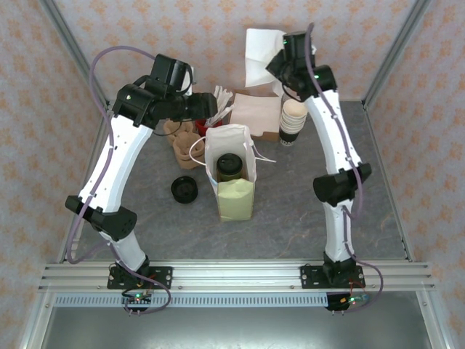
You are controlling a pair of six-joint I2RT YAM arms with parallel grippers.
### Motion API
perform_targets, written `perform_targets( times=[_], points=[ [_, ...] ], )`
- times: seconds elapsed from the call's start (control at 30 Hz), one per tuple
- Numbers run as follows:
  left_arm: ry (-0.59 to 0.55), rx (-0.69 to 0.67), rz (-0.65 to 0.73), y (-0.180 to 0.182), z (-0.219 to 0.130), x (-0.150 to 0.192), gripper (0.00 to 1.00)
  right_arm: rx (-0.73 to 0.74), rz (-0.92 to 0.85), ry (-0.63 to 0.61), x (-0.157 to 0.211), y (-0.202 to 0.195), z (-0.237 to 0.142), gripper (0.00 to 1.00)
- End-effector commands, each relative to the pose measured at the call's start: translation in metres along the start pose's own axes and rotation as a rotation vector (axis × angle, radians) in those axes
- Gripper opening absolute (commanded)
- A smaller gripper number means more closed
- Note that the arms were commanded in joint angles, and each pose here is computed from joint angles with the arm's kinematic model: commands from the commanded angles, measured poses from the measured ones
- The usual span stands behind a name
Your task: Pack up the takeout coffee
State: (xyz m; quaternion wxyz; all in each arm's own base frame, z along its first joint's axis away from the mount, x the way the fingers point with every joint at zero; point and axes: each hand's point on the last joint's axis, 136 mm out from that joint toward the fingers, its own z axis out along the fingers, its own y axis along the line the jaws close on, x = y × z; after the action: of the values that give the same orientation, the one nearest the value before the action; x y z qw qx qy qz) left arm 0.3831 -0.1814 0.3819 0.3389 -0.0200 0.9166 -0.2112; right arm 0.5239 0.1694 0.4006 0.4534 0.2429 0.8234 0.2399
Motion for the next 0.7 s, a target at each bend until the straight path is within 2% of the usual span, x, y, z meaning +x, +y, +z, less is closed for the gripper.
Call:
perform_targets(
  times=[0.0, 0.17, 0.3, 0.5, 0.67],
  points=[
    [-0.033, -0.028, -0.003, 0.005, -0.012, -0.006, 0.65, -0.036, 0.094, 0.123, 0.016, 0.003, -0.044, 0.0],
    [-0.064, -0.08, 0.016, 0.016, -0.017, -0.005, 0.67, -0.123, 0.183, 0.29, 0.043, 0.013, -0.082, 0.0],
    [-0.096, -0.163, 0.046, 0.031, -0.021, -0.01, 0.7, -0.173, 0.176, 0.365, 0.054, 0.02, -0.115, 0.0],
    [-0.092, -0.143, 0.0, 0.029, -0.011, -0.01, 0.69, -0.266, 0.161, 0.499, 0.088, 0.031, -0.149, 0.0],
    [-0.134, -0.1, -0.041, 0.023, -0.008, -0.015, 0.69, -0.387, 0.055, 0.603, 0.129, 0.051, -0.173, 0.01]
  ],
)
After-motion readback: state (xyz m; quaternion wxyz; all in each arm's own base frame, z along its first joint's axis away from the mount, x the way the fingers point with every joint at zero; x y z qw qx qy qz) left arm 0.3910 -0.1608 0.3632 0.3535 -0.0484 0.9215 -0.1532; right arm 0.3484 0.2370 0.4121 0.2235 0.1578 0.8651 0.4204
